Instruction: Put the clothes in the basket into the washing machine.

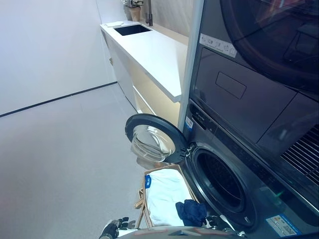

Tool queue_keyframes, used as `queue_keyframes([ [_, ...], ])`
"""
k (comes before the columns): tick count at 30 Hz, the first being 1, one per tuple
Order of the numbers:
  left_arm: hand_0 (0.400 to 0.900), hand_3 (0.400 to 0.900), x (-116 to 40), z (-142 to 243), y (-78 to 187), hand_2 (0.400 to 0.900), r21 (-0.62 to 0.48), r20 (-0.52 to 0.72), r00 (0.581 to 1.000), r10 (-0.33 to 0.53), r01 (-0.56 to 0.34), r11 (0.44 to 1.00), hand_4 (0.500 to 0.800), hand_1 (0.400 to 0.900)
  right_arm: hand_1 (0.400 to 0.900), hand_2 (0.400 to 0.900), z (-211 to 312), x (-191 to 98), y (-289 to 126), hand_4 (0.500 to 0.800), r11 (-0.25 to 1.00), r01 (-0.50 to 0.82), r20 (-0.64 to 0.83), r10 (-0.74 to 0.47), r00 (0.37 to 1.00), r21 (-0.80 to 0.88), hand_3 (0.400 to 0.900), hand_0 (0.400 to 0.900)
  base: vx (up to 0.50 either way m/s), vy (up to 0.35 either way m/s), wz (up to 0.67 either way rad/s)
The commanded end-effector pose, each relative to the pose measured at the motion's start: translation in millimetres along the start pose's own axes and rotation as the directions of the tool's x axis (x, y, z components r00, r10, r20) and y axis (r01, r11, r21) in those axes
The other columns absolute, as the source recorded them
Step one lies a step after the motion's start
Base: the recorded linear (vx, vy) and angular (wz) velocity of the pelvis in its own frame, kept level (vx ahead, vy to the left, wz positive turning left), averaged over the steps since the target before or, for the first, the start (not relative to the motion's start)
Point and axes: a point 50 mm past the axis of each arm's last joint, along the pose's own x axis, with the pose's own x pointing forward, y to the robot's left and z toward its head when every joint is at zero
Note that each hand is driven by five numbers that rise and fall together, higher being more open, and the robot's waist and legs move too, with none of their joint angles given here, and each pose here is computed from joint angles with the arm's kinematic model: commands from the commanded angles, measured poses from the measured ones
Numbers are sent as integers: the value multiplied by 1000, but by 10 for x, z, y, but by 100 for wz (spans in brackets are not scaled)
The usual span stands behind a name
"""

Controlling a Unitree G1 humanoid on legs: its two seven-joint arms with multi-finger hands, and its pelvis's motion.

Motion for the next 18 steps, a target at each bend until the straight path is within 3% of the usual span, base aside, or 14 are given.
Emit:
queue_keyframes([
  [1, 900, 900, 36, 152, 190, 900, -28, 39, 997, 62, -61, 998, 800, 900, 900, 900, 309, 53, -85, 800, 998, 49, 88, -51, 995, 26, 900, 900, 0, 0, 0],
  [18, 900, 900, 63, 247, 248, 900, -4, 48, 994, 98, -98, 995, 800, 900, 900, 900, 874, 85, -403, 800, 987, 156, 266, -144, 953, -23, 900, 900, -30, -4, 4],
])
